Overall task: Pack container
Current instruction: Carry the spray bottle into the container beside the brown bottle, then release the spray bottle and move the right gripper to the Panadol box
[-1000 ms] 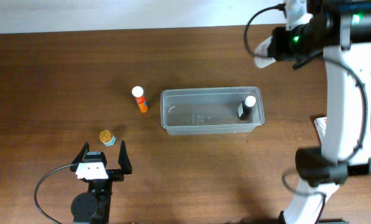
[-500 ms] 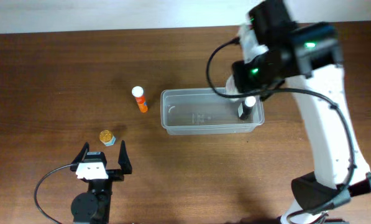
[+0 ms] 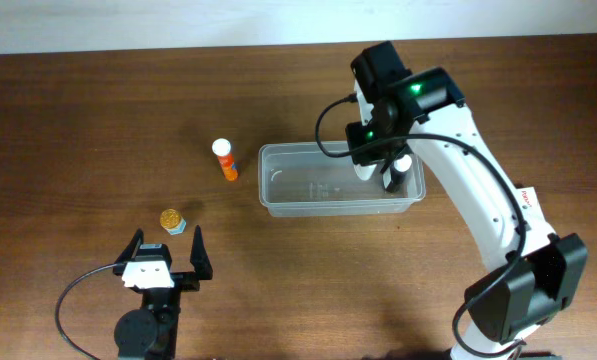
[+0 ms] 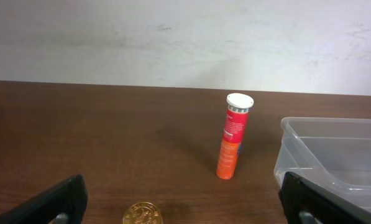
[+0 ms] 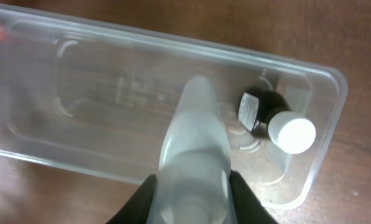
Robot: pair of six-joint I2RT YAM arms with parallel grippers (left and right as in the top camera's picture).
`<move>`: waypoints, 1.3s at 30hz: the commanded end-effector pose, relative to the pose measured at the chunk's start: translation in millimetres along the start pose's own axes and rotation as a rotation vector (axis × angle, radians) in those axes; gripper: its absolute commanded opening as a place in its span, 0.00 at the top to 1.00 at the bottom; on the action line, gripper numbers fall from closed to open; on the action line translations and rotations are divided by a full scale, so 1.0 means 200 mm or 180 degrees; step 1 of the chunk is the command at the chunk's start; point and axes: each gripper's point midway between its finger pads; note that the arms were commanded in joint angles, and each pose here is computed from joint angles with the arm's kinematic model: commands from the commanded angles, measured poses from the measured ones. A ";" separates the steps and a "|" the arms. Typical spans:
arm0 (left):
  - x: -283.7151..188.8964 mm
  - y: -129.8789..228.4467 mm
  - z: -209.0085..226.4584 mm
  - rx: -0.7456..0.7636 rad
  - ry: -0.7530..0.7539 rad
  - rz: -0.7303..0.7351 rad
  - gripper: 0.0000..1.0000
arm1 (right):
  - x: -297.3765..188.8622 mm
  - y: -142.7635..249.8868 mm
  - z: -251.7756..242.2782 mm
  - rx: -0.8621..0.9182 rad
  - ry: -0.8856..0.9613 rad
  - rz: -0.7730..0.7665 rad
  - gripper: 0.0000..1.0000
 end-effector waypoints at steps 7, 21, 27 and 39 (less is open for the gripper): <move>0.00 0.00 0.02 0.0047 -0.0047 -0.0015 0.01 | 0.12 0.03 -0.21 0.0402 0.0237 0.0037 0.76; 0.00 0.00 0.02 0.0047 -0.0048 -0.0016 0.01 | 0.19 0.01 -0.18 0.0498 -0.0086 0.0042 0.76; 0.00 0.00 0.02 0.0047 -0.0047 -0.0015 0.01 | 0.28 0.03 -0.18 0.0501 -0.0100 0.0155 0.76; 0.00 0.00 0.02 0.0047 -0.0047 -0.0015 0.01 | 0.36 0.03 -0.18 0.0503 -0.0100 0.0150 0.76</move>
Point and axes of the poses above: each gripper's point midway between its finger pads, its own x axis out along the fingers, its own z axis along the line the jaws close on, y = z × x, and after that the axes turned 5 degrees about -x, right-handed
